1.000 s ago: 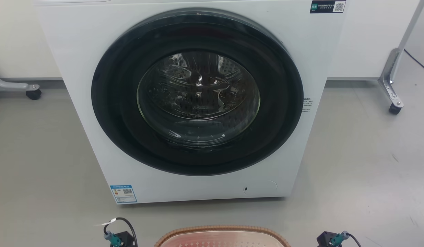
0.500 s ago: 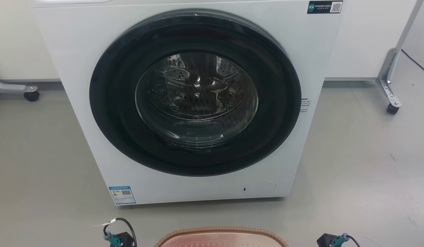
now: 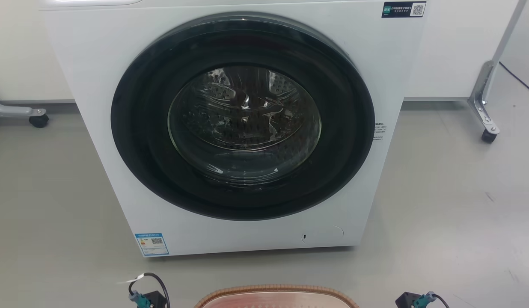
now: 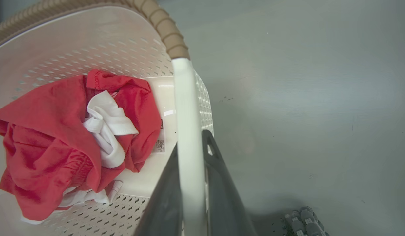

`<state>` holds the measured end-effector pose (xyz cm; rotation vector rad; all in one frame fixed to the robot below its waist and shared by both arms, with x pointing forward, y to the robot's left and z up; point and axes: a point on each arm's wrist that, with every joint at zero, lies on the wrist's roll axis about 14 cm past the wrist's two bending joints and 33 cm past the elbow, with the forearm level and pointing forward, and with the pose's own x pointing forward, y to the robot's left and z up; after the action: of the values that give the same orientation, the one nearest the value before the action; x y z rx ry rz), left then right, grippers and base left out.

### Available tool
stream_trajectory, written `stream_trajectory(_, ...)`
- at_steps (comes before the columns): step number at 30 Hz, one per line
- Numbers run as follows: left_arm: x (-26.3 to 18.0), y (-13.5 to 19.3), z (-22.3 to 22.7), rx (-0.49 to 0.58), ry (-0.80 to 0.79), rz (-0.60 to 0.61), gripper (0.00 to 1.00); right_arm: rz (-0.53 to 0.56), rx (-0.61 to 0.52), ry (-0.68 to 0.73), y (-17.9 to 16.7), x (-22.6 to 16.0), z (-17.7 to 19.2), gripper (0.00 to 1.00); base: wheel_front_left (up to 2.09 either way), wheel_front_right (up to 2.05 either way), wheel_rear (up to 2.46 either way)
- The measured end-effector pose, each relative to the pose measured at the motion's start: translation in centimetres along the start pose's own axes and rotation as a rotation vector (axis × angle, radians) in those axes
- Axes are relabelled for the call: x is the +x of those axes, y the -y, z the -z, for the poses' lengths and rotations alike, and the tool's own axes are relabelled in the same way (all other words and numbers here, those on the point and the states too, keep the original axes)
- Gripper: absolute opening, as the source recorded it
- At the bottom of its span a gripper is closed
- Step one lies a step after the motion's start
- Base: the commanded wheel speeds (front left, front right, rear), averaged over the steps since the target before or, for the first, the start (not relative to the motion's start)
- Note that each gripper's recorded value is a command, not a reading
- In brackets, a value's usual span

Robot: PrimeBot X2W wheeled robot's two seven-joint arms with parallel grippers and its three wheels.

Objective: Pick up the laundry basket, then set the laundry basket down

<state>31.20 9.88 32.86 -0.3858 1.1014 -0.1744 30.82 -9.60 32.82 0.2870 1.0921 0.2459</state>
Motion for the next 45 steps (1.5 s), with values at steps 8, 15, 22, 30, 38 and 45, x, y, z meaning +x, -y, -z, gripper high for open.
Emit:
stream_trajectory(8,0.1,-0.1,0.2,-0.004,-0.006,-0.002,0.00,-0.001,0.001,-0.003,0.0,0.1,0.0,0.00,0.00,0.00,0.00)
stream_trajectory(15,0.7,-0.4,0.5,-0.014,-0.020,-0.008,0.00,0.000,0.008,-0.008,0.2,0.6,0.1,0.00,0.00,0.00,0.00)
stream_trajectory(22,1.7,-0.8,0.7,-0.026,-0.030,-0.019,0.00,0.002,0.015,-0.009,0.5,1.5,0.0,0.00,0.00,0.00,0.00)
stream_trajectory(30,3.6,-0.5,-1.7,-0.020,0.002,-0.013,0.00,0.006,0.006,0.055,1.0,3.0,-3.1,0.00,0.00,0.00,0.00)
stream_trajectory(38,6.1,0.0,-4.7,-0.004,0.043,-0.008,0.00,0.023,-0.007,0.123,2.0,4.9,-6.4,0.00,0.00,0.00,0.00)
stream_trajectory(45,8.5,-0.1,-6.3,0.002,0.053,-0.010,0.00,0.039,-0.038,0.131,3.0,7.1,-8.3,0.00,0.00,0.00,0.00)
